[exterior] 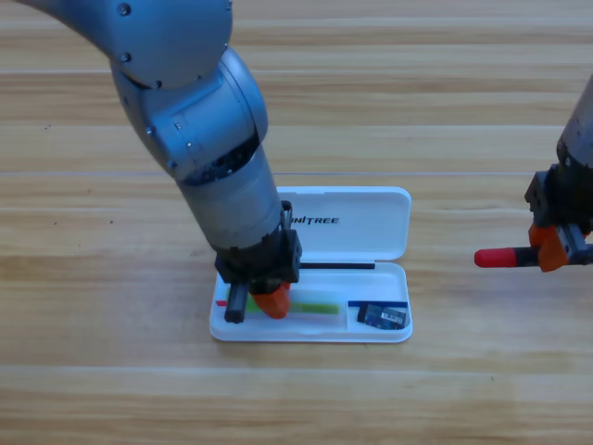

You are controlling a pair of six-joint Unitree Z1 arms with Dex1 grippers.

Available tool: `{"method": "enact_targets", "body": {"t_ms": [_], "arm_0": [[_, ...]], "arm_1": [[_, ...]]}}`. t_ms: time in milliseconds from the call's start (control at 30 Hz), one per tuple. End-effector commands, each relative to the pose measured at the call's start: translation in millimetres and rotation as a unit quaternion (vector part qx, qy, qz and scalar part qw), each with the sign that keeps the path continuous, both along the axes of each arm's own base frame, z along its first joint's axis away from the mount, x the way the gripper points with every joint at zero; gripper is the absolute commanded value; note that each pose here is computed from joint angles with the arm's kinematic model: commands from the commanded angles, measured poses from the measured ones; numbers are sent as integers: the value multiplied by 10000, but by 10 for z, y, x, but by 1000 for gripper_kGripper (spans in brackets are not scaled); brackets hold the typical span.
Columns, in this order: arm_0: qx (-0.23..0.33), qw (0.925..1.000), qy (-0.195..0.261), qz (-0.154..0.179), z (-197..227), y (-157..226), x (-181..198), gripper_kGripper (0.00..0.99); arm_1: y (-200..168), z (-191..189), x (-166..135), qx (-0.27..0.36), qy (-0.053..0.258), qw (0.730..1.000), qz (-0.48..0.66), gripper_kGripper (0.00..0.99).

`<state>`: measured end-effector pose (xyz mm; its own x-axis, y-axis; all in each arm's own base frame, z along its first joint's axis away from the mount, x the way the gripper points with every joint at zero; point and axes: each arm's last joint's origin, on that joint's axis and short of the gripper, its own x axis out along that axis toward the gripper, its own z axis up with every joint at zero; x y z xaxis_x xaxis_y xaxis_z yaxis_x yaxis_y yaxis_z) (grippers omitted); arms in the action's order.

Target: Clean up eraser and pencils

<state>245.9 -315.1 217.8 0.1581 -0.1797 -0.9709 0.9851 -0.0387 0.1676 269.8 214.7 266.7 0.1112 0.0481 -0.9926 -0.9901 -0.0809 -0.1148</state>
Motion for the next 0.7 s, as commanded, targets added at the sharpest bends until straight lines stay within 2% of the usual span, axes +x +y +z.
{"method": "enact_targets", "body": {"t_ms": [33, 700], "arm_0": [[133, 9997, 141, 123, -188, -38, -1, 0], [181, 9996, 101, 183, -195, -21, 11, 0]], "arm_1": [[81, -1, -167, 52, 165, 9997, 155, 0], [169, -44, -109, 96, 223, 9996, 170, 0]]}}
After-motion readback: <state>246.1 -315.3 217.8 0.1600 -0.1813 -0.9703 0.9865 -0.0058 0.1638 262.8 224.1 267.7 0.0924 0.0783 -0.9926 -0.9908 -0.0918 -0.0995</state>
